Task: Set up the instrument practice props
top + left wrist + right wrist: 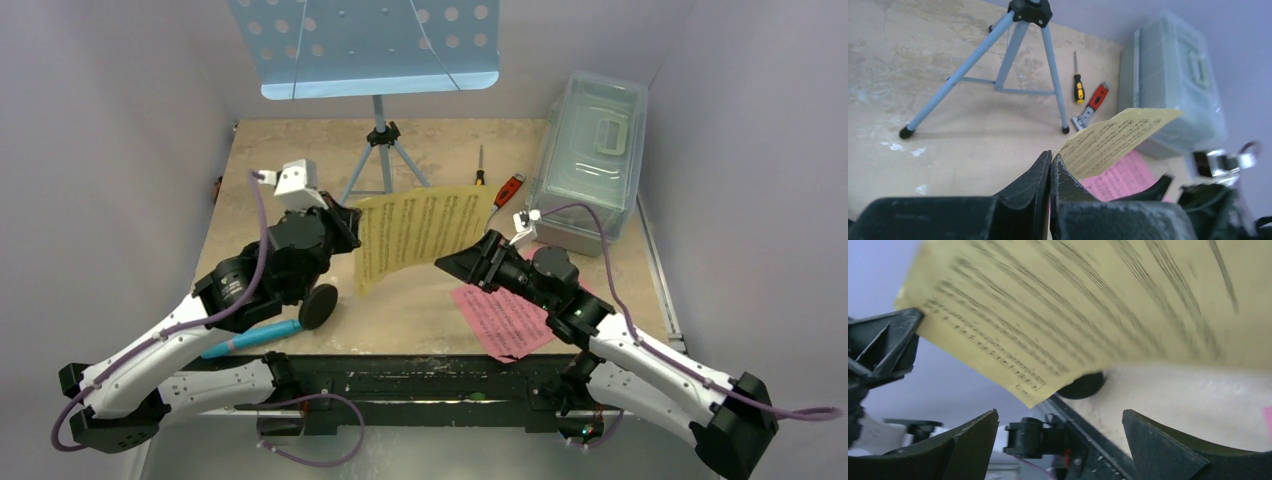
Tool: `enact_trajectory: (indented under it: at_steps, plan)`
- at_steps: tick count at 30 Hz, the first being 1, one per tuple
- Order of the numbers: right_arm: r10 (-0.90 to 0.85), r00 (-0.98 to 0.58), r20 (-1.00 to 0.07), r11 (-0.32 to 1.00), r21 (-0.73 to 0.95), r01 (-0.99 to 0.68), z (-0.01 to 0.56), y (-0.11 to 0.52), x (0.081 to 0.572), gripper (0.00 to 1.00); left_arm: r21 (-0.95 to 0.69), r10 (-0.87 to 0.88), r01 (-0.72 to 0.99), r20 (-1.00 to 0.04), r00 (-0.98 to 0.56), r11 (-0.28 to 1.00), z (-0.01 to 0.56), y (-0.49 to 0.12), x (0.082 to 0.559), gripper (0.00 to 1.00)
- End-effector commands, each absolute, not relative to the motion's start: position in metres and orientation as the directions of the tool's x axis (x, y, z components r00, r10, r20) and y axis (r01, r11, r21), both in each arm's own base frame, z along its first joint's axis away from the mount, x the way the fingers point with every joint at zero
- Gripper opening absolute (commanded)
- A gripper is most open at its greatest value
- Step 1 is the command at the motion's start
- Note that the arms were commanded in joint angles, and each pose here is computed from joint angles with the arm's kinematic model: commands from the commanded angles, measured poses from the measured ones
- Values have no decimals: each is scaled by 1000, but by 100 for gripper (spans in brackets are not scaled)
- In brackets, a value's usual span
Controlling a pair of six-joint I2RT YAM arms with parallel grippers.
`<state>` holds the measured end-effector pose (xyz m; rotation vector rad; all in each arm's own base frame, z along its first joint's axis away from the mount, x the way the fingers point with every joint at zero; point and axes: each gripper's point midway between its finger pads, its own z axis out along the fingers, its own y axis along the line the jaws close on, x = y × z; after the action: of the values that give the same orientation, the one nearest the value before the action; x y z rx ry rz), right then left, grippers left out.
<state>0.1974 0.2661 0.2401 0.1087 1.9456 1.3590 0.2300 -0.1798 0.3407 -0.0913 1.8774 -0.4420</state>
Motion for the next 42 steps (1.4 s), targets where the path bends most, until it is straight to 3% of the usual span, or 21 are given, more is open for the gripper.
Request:
enact_trajectory:
  at_steps: [1,9,14,19,25,29,34,39,42]
  plan:
    - [567,-820,-78,31,997,-73,263,292,191,98,-781,-771,7,-618,-156,625,383,-172,246,0]
    - [559,-828,46,-286,948,-140,287,294,181,98,-950,-937,55,-312,-157,307,396,-173,236,0]
    - [486,-865,127,-415,904,-100,303,307,181,98,-986,-972,81,-161,-173,149,396,-171,231,0]
    - [533,-822,201,-535,833,-143,306,285,190,98,-991,-968,82,-119,-220,103,397,-182,229,0]
    - [555,-814,173,-520,836,-176,296,294,199,97,-998,-962,70,-16,-272,-3,385,-189,224,0]
    - [667,-744,27,-450,811,-374,317,285,203,96,-997,-959,64,17,-283,-36,382,-188,222,0]
    - [773,-634,-28,-388,769,-507,340,260,212,98,-996,-955,57,44,-292,-63,378,-188,221,0]
    - [782,-607,-141,-224,845,-486,334,265,240,98,-1000,-946,8,-6,-325,3,363,-198,220,0]
    - [761,-609,-222,-107,884,-456,316,273,247,98,-999,-937,-2,51,-345,-54,353,-204,220,0]
